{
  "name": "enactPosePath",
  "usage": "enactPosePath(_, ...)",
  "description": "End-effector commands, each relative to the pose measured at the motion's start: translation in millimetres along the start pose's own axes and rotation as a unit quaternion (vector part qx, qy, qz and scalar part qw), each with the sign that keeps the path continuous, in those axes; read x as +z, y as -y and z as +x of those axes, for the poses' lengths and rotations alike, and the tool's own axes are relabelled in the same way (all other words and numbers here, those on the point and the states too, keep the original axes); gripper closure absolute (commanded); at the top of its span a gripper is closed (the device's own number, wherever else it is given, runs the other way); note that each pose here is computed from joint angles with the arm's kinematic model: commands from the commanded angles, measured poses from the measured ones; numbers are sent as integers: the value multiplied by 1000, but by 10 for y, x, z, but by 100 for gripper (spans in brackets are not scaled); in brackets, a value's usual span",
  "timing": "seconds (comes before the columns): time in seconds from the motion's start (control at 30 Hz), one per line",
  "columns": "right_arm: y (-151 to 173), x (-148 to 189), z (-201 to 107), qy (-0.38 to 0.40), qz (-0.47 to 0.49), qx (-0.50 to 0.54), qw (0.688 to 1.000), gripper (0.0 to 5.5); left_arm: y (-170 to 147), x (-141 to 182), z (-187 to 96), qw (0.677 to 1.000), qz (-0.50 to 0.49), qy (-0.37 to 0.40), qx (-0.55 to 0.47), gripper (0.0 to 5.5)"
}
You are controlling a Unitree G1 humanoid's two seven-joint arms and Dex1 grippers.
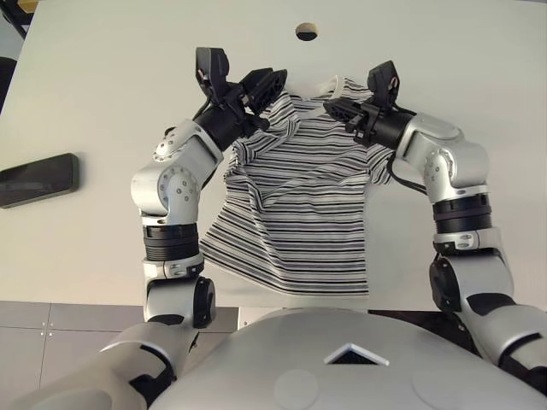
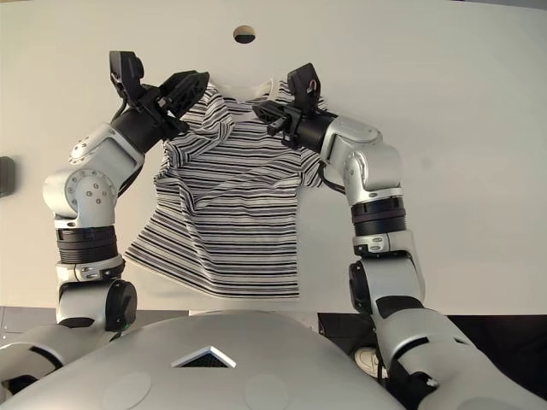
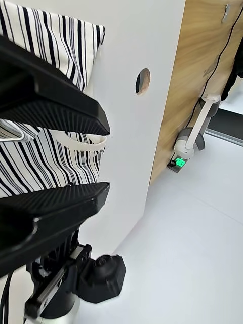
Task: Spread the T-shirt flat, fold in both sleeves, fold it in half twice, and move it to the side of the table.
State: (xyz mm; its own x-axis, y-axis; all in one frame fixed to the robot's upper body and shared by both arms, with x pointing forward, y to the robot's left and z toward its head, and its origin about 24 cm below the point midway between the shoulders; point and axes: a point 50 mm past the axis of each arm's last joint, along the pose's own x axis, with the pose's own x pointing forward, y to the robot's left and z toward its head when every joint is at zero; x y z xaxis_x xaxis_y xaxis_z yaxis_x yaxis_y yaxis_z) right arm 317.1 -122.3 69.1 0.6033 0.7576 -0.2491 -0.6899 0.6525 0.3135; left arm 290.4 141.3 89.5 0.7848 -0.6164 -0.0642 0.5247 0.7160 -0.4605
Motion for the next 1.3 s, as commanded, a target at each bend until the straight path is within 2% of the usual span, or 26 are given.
enactPosePath(0.03,230,48,-263,-2,-34,-49,998,456,-26,37,-27,1000,5,7,11,376)
enactPosePath(0.1,345,30,-400,-10,-48,-71,996,430,-18,42,-19,1000,3,9,9,376)
enactPosePath(0.17,412,-25,-487,-23,-57,-85,995,382,-22,44,-23,1000,4,9,10,376)
enactPosePath(0.53,772,-265,-753,-65,-68,-159,983,238,-43,50,-49,1000,10,7,12,376)
enactPosePath(0.83,868,-300,-868,-64,-68,-178,980,238,-53,47,-51,1000,10,6,12,376)
enactPosePath(1.27,883,-573,-782,-109,-48,-161,980,238,-68,69,-44,1000,12,6,14,376)
enactPosePath(1.3,873,-581,-776,-111,-49,-157,980,251,-66,69,-43,1000,12,6,14,376)
